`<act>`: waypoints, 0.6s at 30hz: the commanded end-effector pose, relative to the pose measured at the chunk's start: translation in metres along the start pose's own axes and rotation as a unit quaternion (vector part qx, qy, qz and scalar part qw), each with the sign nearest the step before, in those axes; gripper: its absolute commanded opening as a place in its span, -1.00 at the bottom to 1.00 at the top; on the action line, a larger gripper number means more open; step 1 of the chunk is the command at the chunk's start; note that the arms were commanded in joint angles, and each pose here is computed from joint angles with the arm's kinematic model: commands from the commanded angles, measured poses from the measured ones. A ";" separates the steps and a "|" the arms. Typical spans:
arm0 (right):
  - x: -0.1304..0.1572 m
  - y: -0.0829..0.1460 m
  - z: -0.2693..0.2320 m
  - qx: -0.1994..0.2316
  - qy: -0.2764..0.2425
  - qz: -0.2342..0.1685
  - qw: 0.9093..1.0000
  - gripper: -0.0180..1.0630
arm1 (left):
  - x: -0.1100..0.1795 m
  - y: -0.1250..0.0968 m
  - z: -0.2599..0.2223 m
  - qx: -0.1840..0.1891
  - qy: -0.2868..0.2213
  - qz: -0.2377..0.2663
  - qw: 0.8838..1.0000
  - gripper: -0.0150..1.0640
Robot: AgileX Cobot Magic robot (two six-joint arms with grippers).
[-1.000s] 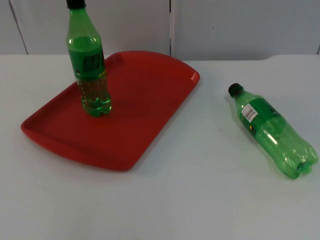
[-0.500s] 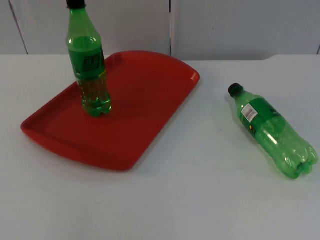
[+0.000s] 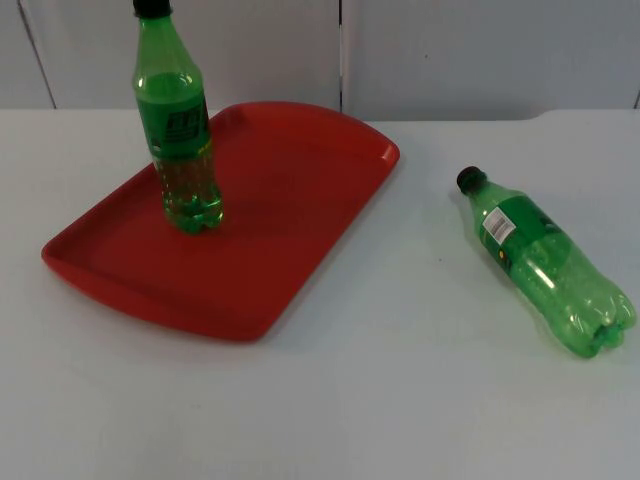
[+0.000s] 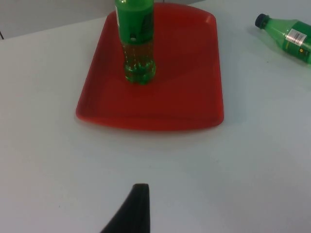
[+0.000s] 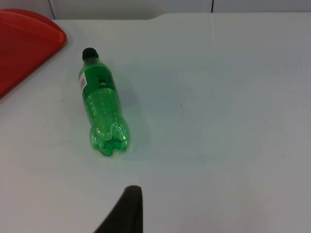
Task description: Place the bottle upright on the tray.
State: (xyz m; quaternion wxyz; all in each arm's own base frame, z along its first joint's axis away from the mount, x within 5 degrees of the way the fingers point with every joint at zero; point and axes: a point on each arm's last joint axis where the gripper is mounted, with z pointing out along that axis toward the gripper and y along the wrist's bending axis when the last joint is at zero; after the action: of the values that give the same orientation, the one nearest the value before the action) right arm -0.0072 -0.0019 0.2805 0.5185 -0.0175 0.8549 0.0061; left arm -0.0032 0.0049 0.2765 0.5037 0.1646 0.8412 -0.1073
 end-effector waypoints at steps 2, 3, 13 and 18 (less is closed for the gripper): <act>0.000 0.000 0.000 0.002 -0.003 0.002 1.000 0.98 | 0.001 -0.001 0.001 0.007 0.001 0.001 1.000 0.98; 0.000 0.000 0.000 0.002 -0.003 0.002 1.000 0.98 | 0.001 -0.001 0.001 0.007 0.001 0.001 1.000 0.98; 0.000 0.000 0.000 0.005 -0.003 0.000 1.000 0.98 | 0.001 0.000 0.001 0.005 0.001 0.003 1.000 0.98; 0.001 0.000 0.000 0.005 -0.002 0.000 1.000 0.98 | 0.001 0.000 0.001 0.005 0.001 0.003 1.000 0.98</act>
State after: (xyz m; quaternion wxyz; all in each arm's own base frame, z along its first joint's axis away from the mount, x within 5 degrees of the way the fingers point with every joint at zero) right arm -0.0072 -0.0019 0.2805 0.5185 -0.0175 0.8549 0.0061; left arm -0.0032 0.0049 0.2765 0.5038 0.1653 0.8411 -0.1069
